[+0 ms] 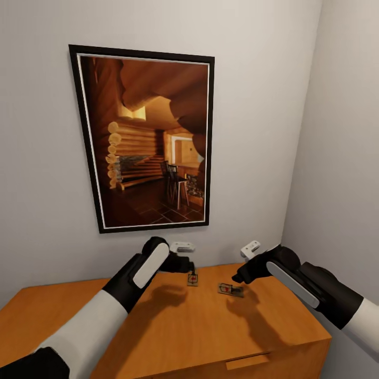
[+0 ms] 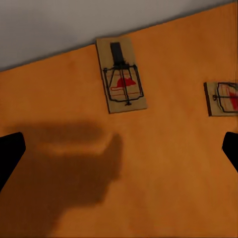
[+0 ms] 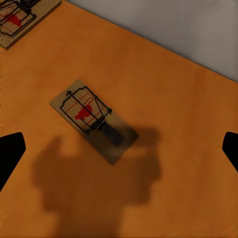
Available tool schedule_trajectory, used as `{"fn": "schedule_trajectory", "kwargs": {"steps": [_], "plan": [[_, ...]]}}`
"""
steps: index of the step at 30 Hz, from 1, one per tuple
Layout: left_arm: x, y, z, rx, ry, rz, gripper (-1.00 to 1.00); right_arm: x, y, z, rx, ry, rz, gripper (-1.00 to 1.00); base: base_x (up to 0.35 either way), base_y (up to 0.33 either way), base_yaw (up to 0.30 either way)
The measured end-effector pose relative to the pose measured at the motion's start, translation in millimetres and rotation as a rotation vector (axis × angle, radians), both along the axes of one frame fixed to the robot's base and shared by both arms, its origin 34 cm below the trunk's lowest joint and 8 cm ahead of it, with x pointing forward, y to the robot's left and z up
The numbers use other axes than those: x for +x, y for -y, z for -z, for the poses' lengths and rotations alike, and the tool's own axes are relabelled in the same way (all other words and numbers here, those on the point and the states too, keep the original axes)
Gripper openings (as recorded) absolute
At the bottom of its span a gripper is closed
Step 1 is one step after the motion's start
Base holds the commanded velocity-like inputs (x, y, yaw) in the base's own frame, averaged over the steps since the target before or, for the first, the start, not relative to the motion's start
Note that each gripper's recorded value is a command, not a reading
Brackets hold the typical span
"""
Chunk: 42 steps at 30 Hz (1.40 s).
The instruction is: Take the four mousetraps from the cabinet in the bathroom and place them on the bathroom floor. Make sure all four end up on the same floor surface, and ensure that at least two of them are either under or directly next to the same bathroom sink.
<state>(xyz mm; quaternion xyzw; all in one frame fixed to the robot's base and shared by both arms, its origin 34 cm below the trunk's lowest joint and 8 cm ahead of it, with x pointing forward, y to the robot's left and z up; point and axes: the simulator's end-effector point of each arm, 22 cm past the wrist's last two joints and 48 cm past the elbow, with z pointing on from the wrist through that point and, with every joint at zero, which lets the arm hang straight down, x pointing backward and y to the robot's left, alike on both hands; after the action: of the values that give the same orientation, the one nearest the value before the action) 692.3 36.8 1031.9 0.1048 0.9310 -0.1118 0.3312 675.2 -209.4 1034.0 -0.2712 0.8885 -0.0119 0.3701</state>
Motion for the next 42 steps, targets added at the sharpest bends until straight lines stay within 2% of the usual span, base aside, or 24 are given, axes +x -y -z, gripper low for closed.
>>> {"fn": "schedule_trajectory", "kwargs": {"steps": [15,21,32,42], "plan": [[5,-30,-44,-0.068,0.122,0.099,1.00,-1,-3,1,-0.001,-0.002,-0.005,1.00,0.000,0.000,0.000],[5,-37,-48,-0.073,0.132,0.106,1.00,-1,-1,4,-0.009,-0.004,-0.002,1.00,0.000,0.000,0.000],[6,-40,-50,-0.074,0.138,0.108,1.00,-8,-1,26,-0.057,-0.042,-0.019,1.00,0.000,0.000,0.000],[5,-39,-52,-0.074,0.144,0.113,1.00,-8,4,34,-0.062,-0.063,-0.006,1.00,0.000,0.000,0.000]]}}
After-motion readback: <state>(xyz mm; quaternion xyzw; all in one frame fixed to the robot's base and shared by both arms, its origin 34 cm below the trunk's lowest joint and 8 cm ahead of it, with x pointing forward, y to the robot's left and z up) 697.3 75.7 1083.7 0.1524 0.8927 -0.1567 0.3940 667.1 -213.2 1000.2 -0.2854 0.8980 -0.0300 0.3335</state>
